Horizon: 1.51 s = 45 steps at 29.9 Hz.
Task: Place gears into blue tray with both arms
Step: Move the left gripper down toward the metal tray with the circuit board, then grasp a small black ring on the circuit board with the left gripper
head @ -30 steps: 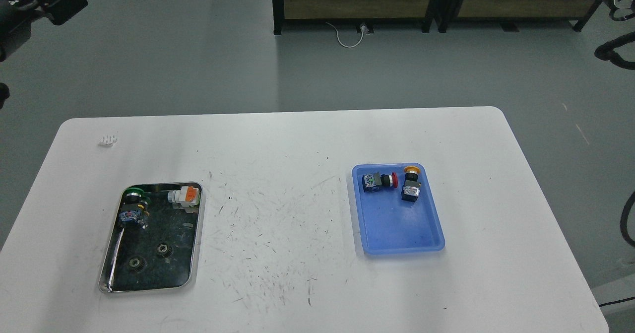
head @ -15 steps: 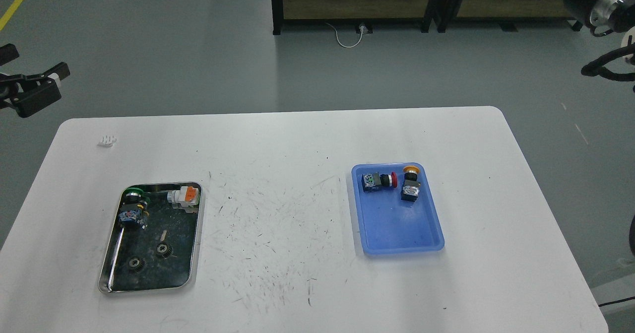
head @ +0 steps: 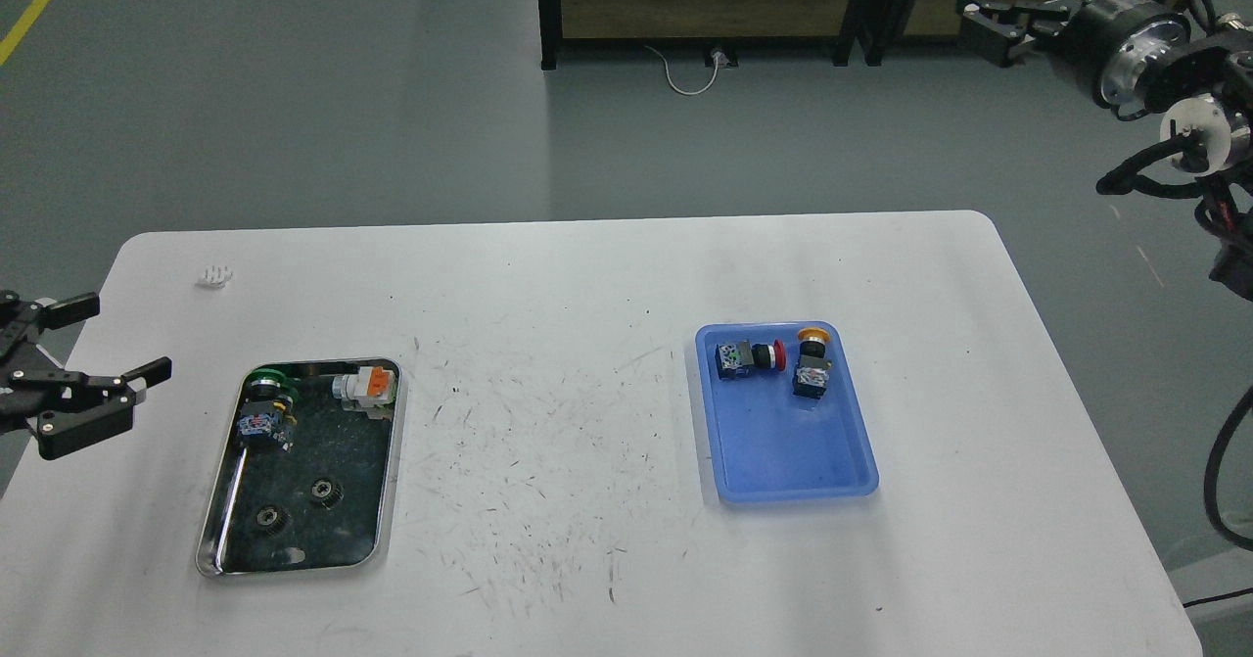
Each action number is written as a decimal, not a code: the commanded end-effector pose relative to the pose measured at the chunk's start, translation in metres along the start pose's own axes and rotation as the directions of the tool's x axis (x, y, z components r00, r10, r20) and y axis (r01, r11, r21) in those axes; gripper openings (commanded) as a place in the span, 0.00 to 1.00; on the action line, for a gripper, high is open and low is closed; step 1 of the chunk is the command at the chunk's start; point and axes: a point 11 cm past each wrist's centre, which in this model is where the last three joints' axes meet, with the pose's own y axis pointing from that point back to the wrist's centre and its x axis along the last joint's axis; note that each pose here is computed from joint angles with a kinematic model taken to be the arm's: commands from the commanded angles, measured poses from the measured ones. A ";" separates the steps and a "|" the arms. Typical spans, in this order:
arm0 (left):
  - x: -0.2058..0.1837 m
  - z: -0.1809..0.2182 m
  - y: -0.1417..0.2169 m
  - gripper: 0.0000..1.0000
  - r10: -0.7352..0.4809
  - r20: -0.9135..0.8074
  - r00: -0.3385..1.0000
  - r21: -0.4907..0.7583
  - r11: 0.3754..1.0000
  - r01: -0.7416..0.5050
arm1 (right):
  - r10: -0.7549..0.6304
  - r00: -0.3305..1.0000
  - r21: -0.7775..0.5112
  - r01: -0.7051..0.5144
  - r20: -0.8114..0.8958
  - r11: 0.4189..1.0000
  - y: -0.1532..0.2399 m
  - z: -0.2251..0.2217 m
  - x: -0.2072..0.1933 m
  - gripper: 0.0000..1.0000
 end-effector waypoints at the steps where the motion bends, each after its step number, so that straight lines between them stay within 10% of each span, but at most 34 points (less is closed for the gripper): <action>1: -0.021 -0.011 -0.008 0.98 -0.052 -0.014 0.999 0.020 0.998 0.052 | -0.002 1.000 -0.018 0.002 -0.008 1.000 -0.004 0.001 -0.005 1.00; 18: -0.102 -0.066 -0.060 0.98 -0.092 0.003 0.996 0.050 0.995 0.092 | 0.049 0.998 -0.001 -0.049 0.044 0.999 -0.020 -0.009 -0.018 1.00; 45: -0.116 -0.130 -0.054 0.81 0.033 -0.052 0.998 0.193 0.981 -0.023 | 0.059 0.998 -0.005 -0.059 0.033 0.998 -0.020 -0.009 -0.017 1.00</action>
